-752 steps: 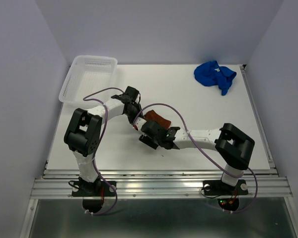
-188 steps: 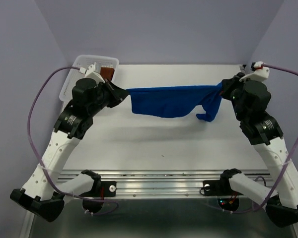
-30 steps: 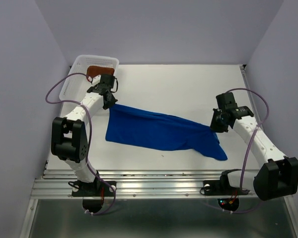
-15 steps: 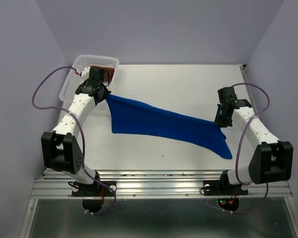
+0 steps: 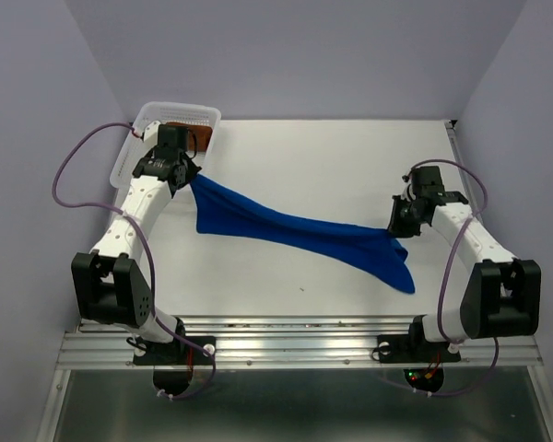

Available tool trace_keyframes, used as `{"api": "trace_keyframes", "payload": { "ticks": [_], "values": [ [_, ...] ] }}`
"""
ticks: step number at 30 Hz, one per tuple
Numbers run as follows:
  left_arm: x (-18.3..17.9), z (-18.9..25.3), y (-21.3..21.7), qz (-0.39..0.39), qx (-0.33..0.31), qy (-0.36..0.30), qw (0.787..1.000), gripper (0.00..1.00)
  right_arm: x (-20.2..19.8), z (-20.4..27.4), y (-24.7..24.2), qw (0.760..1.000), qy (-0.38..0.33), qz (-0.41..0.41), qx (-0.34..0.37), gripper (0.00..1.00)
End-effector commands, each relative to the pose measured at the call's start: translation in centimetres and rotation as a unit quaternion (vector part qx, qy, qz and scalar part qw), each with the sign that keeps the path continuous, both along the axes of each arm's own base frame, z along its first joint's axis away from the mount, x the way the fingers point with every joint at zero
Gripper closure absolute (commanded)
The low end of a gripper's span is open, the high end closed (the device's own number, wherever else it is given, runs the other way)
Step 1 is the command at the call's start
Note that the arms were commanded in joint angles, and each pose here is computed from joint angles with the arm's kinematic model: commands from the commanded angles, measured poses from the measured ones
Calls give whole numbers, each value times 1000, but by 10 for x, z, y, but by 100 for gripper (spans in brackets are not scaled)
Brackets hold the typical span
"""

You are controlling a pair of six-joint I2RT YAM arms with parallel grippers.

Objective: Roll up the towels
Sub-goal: Flatten the towel

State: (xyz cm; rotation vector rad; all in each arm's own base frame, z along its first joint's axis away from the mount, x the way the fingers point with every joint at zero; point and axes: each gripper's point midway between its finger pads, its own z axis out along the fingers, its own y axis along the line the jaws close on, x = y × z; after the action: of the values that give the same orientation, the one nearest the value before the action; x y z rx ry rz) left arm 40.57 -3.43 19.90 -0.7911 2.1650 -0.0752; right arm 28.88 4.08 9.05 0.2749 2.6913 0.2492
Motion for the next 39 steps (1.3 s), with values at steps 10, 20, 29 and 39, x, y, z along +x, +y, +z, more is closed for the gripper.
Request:
{"api": "trace_keyframes", "payload": {
  "ticks": [10,20,29,39],
  "values": [
    [15,-18,-24,-51,-27,-4,998,100,18,-37,36,995,-2,79,67,68],
    [18,-19,-25,-53,-23,0,998,100,22,-36,25,998,-10,57,40,60],
    [17,-18,-19,-45,-12,4,999,100,23,-19,16,999,-35,14,22,59],
    [16,-20,-20,-46,-11,7,999,100,15,-24,16,999,-23,15,24,60]
  ]
}}
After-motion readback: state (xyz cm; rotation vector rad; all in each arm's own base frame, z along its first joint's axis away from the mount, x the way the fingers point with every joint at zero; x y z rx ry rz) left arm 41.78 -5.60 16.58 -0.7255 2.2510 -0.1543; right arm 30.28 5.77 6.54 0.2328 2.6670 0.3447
